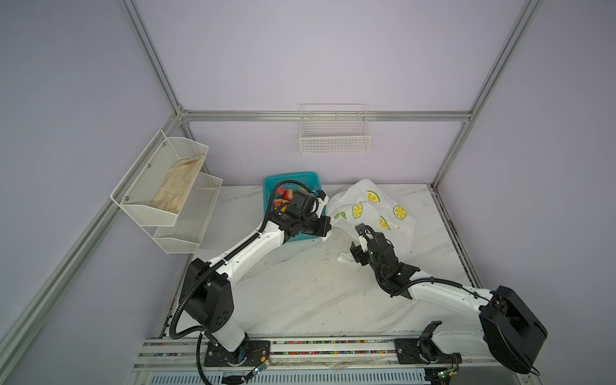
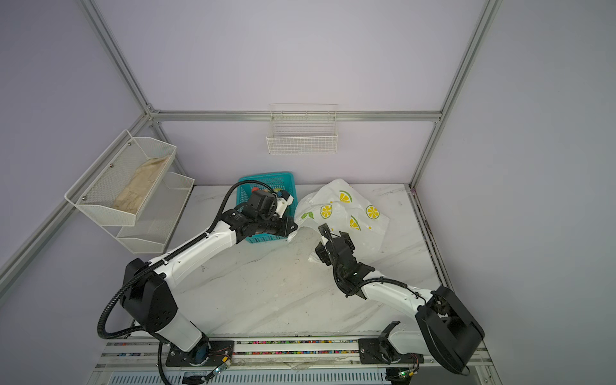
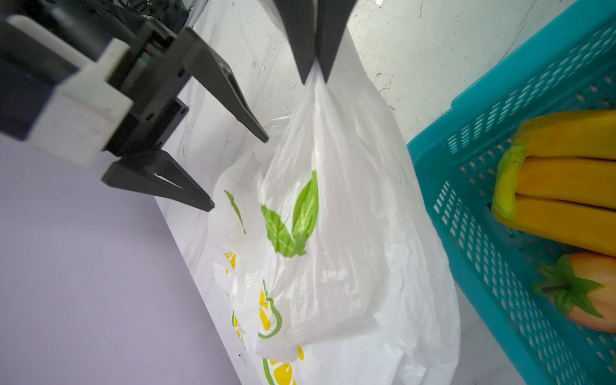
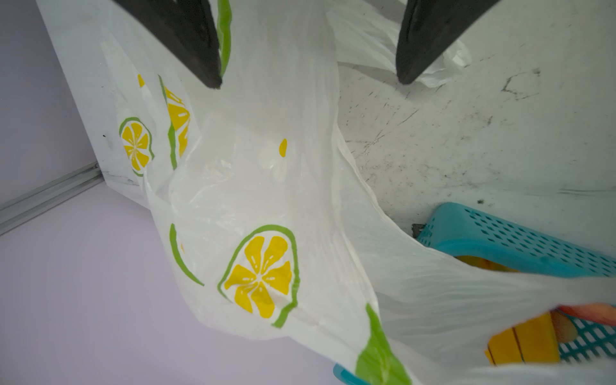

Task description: Place the fake fruits into the plastic bag and tie a complex knot

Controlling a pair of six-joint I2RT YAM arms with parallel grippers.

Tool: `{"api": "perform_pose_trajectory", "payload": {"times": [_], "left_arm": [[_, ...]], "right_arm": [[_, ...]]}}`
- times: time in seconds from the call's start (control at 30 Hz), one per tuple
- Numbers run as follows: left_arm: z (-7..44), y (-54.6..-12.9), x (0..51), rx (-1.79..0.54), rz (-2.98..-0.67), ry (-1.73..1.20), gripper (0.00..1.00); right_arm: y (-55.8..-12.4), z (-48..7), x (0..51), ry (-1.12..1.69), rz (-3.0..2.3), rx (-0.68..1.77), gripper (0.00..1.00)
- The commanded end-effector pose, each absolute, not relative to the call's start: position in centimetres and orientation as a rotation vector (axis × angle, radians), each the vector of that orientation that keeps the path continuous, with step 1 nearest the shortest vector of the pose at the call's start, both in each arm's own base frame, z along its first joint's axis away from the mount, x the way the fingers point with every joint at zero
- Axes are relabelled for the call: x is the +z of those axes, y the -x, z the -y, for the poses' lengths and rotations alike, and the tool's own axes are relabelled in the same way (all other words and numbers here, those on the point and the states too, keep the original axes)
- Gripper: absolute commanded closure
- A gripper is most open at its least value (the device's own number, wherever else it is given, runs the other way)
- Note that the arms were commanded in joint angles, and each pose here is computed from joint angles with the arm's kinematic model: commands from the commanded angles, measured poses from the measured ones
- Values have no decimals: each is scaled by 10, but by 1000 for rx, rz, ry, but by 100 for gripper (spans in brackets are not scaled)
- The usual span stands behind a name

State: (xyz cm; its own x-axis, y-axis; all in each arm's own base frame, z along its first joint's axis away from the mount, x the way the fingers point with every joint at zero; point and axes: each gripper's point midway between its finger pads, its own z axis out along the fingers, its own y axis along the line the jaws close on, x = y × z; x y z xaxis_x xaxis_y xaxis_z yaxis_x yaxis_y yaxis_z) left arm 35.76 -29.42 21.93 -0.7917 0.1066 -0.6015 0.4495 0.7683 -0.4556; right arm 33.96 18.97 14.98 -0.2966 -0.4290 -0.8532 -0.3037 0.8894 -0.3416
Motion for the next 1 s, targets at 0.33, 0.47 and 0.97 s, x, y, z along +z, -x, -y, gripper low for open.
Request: {"api": "perform_pose_trajectory", "payload": {"times": [0.33,0.47,0.97], "left_arm": [[296,-359,266,-898,-2298,-430,100],[291,-361,266,-894,-2297,-438,100],[248,-362,347,-789,-2007,-392,25]], "right_arm": [[-377,-182,156,444,-1705,-443,48],[-379,-184,153,447,-1730,-434,67],[-342,-174,192,244,-2096,254,100]]}}
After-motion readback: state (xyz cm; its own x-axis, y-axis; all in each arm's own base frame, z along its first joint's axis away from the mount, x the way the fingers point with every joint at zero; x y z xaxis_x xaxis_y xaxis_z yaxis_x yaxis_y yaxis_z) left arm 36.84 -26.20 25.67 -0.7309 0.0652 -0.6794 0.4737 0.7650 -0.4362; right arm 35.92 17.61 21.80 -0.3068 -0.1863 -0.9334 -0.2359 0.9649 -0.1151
